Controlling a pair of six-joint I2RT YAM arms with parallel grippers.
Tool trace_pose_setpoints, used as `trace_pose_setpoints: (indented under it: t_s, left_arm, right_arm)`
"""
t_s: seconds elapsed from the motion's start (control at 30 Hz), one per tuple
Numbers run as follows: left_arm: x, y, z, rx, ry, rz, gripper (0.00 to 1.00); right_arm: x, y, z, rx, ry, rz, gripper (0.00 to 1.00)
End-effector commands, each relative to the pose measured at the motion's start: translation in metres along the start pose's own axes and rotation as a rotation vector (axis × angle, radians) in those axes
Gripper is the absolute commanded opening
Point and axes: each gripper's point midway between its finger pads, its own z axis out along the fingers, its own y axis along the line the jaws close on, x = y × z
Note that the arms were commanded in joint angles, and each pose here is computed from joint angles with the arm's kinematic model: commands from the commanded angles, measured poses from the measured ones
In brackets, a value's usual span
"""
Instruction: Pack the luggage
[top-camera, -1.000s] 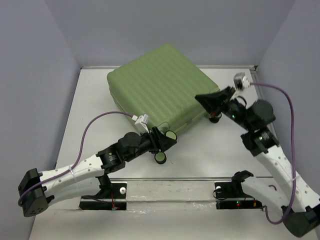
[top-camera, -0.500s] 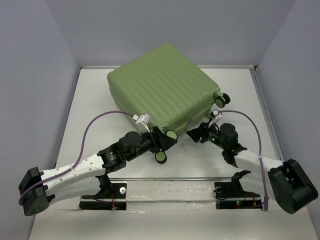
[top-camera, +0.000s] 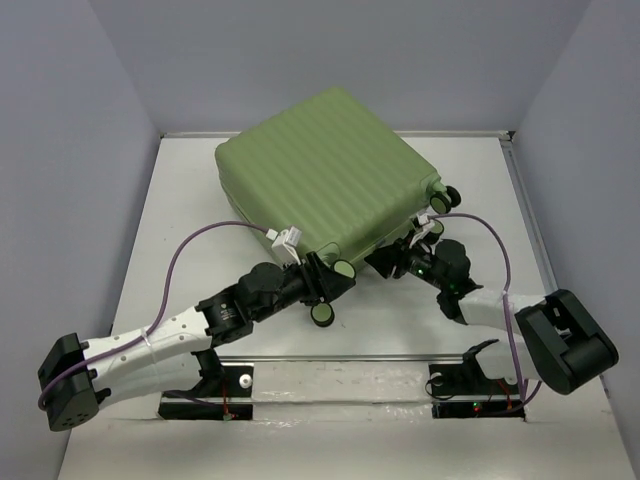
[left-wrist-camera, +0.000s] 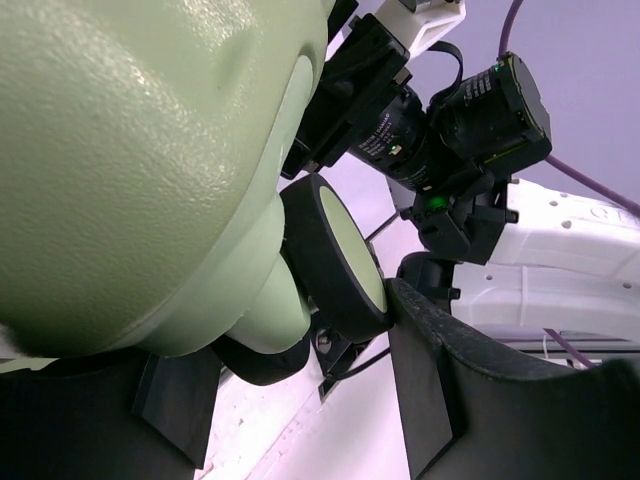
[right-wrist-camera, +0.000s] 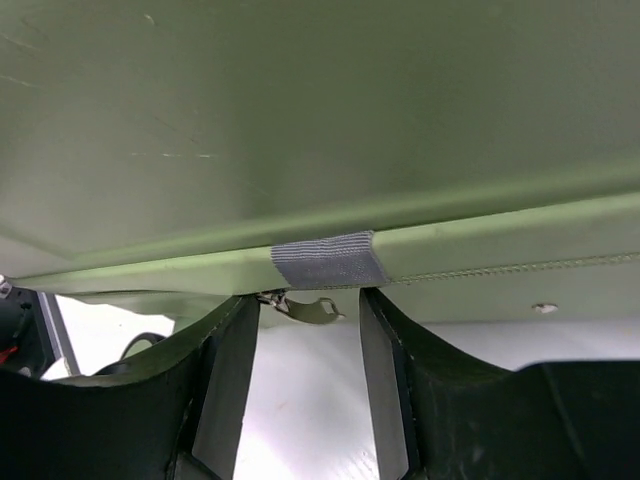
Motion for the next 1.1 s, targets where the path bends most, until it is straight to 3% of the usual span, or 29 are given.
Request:
trace_pose_setpoints:
  t_s: [0.0, 0.1, 0.17, 0.3, 0.4, 0.63, 0.73, 0.93, 1.0, 1.07]
  left_arm:
    - [-0.038, -0.075, -0.006, 0.257, -0.119, 0.152, 0.06]
    - [-0.037, -0.074, -0.005, 0.256, -0.115, 0.15, 0.06]
    - [-0.038, -0.075, -0.005, 0.257, -0.116, 0.15, 0.06]
    - [-0.038, -0.076, -0.005, 0.257, -0.119, 0.151, 0.06]
    - [-0.043, -0.082, -0.003, 0.262, -0.127, 0.156, 0.06]
    - [-0.091, -0.136, 0.006, 0.336, -0.196, 0.206, 0.06]
    - [-0.102, -0.155, 0.016, 0.36, -0.201, 0.213, 0.06]
    - [-0.113, -0.181, 0.031, 0.412, -0.201, 0.172, 0.06]
    - [-0.114, -0.188, 0.032, 0.441, -0.204, 0.151, 0.06]
    - [-0.109, -0.191, 0.033, 0.467, -0.18, 0.112, 0.06]
  right_arm:
    - [-0.037, 0.021, 0.015, -0.089, -0.096, -0.095, 0.48]
    - [-0.037, 0.023, 0.02, -0.096, -0.095, -0.096, 0.43]
    - [-0.036, 0.022, 0.023, -0.088, -0.1, -0.094, 0.27]
    - [-0.041, 0.027, 0.02, -0.084, -0.143, -0.087, 0.07]
    - [-0.036, 0.044, 0.016, -0.1, -0.148, -0.088, 0.07]
    - [0.017, 0.114, -0.007, -0.138, -0.085, -0.054, 0.07]
    - [0.021, 0.134, -0.013, -0.15, -0.098, -0.034, 0.07]
    - [0.022, 0.201, -0.011, -0.256, -0.159, -0.011, 0.07]
    - [0.005, 0.233, -0.004, -0.294, -0.281, 0.029, 0.07]
    - [0.005, 0.24, 0.013, -0.225, -0.355, 0.014, 0.07]
